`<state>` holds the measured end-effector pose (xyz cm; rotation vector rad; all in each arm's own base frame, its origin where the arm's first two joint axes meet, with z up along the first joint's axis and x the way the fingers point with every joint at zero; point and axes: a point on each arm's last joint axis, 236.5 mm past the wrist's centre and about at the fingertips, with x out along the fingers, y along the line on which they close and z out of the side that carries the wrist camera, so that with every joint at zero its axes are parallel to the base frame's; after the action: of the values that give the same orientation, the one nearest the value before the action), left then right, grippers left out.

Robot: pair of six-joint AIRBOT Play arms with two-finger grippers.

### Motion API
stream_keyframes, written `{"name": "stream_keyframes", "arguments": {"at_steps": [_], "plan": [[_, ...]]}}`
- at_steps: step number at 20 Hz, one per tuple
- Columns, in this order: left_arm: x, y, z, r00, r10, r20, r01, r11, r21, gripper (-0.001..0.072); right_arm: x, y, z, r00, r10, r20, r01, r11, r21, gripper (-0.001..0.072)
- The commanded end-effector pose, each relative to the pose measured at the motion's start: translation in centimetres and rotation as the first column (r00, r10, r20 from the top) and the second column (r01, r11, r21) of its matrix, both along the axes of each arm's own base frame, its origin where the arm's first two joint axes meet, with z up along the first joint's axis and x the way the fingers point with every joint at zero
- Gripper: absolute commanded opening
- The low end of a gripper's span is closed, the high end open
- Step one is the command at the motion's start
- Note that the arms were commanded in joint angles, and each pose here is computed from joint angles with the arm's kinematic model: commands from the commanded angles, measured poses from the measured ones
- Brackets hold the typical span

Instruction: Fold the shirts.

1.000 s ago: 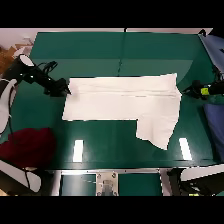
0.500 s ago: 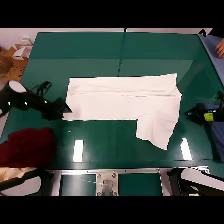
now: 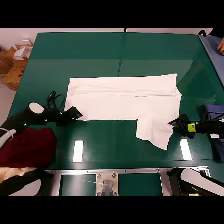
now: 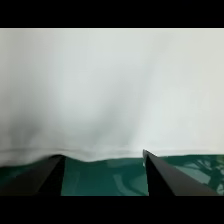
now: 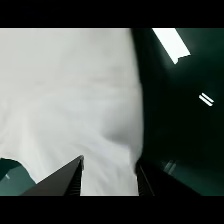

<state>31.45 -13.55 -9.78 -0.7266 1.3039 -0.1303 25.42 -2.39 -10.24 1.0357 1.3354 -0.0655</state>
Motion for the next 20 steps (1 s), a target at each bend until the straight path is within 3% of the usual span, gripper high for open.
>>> {"name": "stream_keyframes", "arguments": {"at_steps": [1,2,3,4,5,6,9,14,18,20], "plan": [[2.0,1.1,-1.0,0.993,0.11,0.052,-0.112,0.993,0.038,0.0498,0.2,1.9,-0.8,1.0,0.014,-0.007,-0.014,1.0,0.025,0.0399],[2.5,1.4,-0.9,0.99,0.119,0.074,-0.122,0.991,0.046,0.0241,0.4,2.2,-0.8,1.0,0.015,-0.006,-0.015,0.999,0.032,0.0397],[2.8,1.5,-0.8,0.989,0.123,0.085,-0.128,0.991,0.048,0.0037,0.5,2.2,-0.7,1.0,0.01,-0.003,-0.01,0.999,0.038,0.0365],[2.9,1.4,-0.5,0.99,0.112,0.091,-0.117,0.992,0.048,0.0022,0.5,2.3,-0.6,1.0,0.009,-0.002,-0.009,0.999,0.041,0.0281],[2.8,1.2,-0.2,0.992,0.08,0.094,-0.085,0.995,0.053,0.0022,0.5,2.3,-0.6,1.0,0.013,-0.003,-0.013,0.999,0.044,0.0136],[2.6,0.8,0.3,0.995,0.029,0.091,-0.034,0.998,0.058,0.0022,0.4,2.5,-0.5,1.0,0.018,-0.005,-0.018,0.999,0.051,0.0036],[0.9,1.2,1.7,0.991,-0.126,0.032,0.121,0.983,0.14,0.0021,-0.1,2.6,0.5,0.998,0.038,-0.04,-0.035,0.997,0.066,0.0015],[-4.0,4.7,3.7,0.96,-0.261,-0.105,0.281,0.914,0.292,0.0021,-3.4,-0.3,2.9,0.984,0.011,-0.179,-0.028,0.995,-0.092,0.0015],[-6.8,5.0,3.8,0.927,-0.319,-0.196,0.364,0.889,0.278,0.0021,-5.5,-0.2,4.4,0.975,0.026,-0.222,-0.055,0.991,-0.121,0.0015],[-6.5,4.2,4.1,0.931,-0.319,-0.176,0.355,0.901,0.25,0.0021,-4.4,0.3,5.8,0.985,0.025,-0.169,-0.043,0.994,-0.103,0.0015]]}}
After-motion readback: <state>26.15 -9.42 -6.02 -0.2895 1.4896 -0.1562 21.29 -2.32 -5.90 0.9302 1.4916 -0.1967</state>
